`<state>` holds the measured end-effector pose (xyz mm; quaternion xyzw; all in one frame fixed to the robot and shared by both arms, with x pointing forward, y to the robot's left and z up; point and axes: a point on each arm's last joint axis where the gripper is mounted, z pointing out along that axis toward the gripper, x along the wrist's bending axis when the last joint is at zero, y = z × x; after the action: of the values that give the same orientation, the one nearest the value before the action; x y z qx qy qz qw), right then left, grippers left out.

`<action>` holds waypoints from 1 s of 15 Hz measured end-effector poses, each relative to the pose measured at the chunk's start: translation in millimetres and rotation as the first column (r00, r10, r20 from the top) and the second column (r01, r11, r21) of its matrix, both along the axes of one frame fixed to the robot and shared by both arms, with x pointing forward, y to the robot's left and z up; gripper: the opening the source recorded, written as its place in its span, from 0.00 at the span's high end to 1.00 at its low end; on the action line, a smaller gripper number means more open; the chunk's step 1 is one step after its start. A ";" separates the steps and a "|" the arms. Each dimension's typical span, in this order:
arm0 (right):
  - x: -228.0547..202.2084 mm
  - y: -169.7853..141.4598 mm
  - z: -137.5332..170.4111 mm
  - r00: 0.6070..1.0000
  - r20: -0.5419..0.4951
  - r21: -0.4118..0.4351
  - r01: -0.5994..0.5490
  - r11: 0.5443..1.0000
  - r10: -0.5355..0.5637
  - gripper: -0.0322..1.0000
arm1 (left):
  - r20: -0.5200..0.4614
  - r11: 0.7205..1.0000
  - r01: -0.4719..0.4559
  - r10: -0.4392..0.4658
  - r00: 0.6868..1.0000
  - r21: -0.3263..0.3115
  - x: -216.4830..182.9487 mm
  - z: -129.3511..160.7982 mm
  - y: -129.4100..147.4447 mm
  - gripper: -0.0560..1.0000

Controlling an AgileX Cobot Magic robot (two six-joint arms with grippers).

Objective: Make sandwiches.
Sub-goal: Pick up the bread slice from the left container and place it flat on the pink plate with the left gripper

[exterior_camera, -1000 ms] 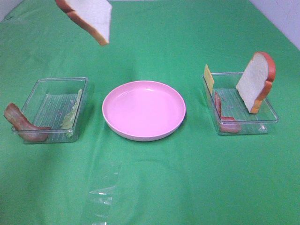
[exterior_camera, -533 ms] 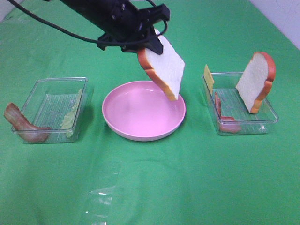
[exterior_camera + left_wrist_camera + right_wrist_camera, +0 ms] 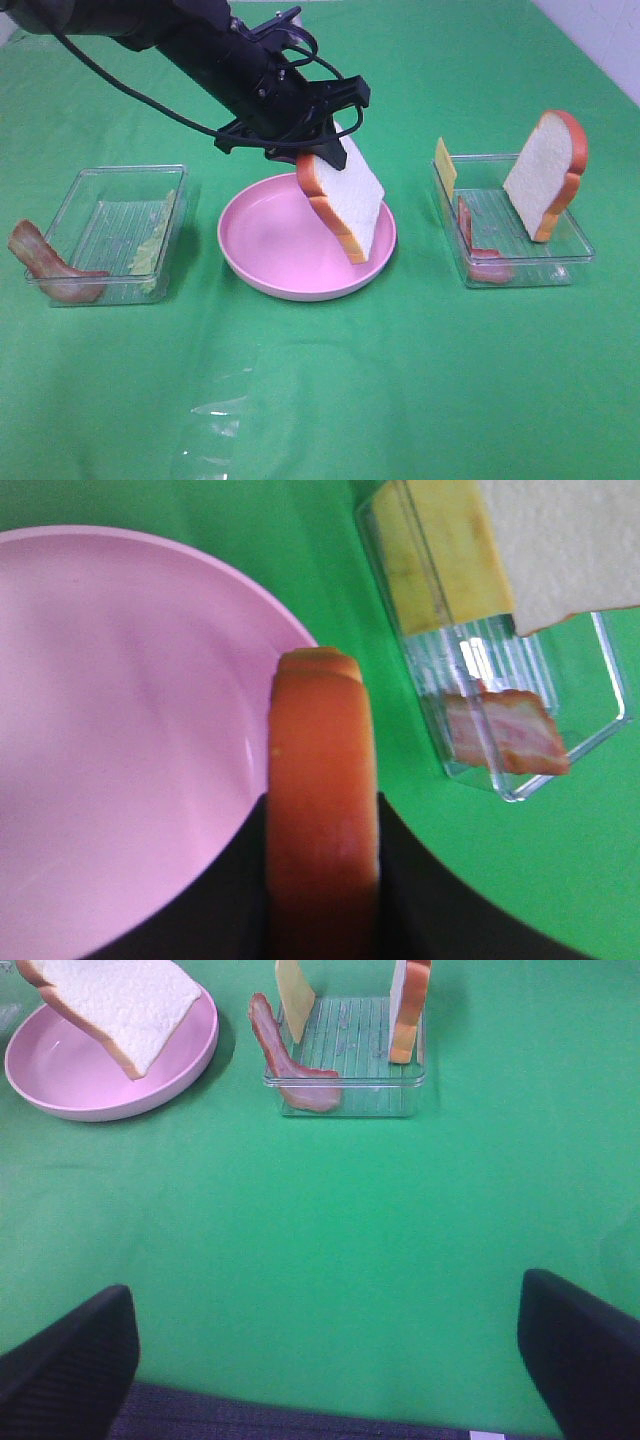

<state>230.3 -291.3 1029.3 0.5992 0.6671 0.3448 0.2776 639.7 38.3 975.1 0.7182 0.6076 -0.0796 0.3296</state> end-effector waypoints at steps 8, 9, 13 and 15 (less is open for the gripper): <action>0.0 0.0 0.0 1.000 0.000 0.000 0.000 1.000 0.000 0.02 | -0.031 0.993 -0.100 0.102 0.994 0.056 5.8 -12.8 4.9 0.76; 0.0 0.0 0.0 1.000 0.000 0.000 0.000 1.000 0.000 0.02 | -0.042 0.994 -0.101 0.103 0.994 0.053 6.1 -16.9 4.1 0.76; 0.0 0.0 0.0 1.000 0.000 0.000 0.000 1.000 0.000 0.02 | -0.070 0.996 -0.081 0.084 0.994 0.035 7.5 -33.3 -0.3 0.76; 0.0 0.0 0.0 1.000 0.000 0.000 0.000 1.000 0.000 0.02 | -0.069 0.996 -0.080 0.082 0.994 0.035 7.6 -33.7 -0.4 0.76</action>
<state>230.3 -291.3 1029.3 0.5992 0.6671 0.3448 0.2776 647.3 37.9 941.3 0.6951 0.6486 -0.0814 0.2993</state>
